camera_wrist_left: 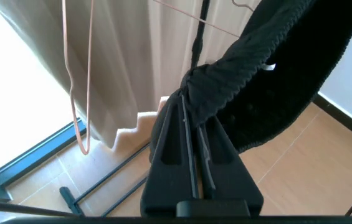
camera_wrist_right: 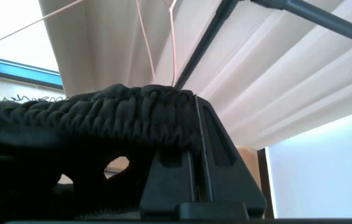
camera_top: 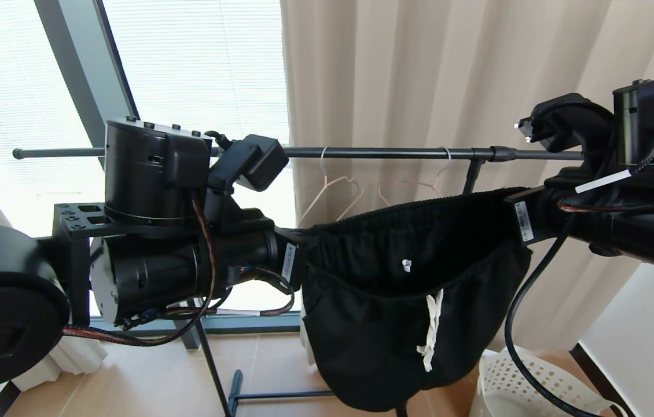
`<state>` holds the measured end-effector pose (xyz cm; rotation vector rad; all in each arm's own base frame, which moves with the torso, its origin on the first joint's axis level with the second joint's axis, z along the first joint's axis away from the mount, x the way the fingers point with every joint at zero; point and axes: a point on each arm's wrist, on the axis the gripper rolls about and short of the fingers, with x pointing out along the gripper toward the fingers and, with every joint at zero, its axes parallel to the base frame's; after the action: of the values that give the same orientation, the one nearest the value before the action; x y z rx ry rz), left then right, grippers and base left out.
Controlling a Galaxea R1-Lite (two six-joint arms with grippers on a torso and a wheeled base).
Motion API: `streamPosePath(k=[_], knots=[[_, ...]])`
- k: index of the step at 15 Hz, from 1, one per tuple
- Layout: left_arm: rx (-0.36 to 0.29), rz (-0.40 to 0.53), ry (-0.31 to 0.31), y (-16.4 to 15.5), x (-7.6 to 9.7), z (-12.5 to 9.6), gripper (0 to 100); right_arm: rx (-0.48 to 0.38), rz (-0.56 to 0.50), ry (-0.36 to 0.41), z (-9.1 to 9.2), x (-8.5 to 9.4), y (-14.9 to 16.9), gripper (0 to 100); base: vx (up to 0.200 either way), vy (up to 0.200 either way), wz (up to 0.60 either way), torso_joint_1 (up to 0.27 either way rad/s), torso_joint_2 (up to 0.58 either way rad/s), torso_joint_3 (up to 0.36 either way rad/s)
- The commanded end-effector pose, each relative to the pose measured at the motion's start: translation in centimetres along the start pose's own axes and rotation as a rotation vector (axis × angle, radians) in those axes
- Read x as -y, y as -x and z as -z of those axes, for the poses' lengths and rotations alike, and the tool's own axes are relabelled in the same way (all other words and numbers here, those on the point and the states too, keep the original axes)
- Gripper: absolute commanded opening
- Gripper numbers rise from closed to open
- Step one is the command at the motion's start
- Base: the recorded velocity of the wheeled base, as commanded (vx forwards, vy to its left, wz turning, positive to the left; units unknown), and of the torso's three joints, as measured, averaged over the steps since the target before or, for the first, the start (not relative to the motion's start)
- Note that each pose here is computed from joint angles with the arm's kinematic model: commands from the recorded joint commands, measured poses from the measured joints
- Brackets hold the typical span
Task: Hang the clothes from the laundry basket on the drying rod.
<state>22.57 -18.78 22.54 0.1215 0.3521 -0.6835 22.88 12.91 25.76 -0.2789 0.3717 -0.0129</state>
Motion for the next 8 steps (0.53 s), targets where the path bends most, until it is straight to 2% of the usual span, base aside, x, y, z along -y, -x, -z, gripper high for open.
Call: streamPosePath(k=[1,8], knots=[[0.025,-0.020,-0.007,1.3,-0.7,-0.3,0,0.013,-0.002,-0.009,-0.2,0.3,0.4,0,0.000,0.000,0.00,0.000,0.00,0.000],[-0.014,-0.111,0.026,2.2,-3.4,1.1,0,-0.005,0.053,-0.030,-0.1,1.7,-0.4,0,0.000,0.000,0.00,0.000,0.00,0.000]])
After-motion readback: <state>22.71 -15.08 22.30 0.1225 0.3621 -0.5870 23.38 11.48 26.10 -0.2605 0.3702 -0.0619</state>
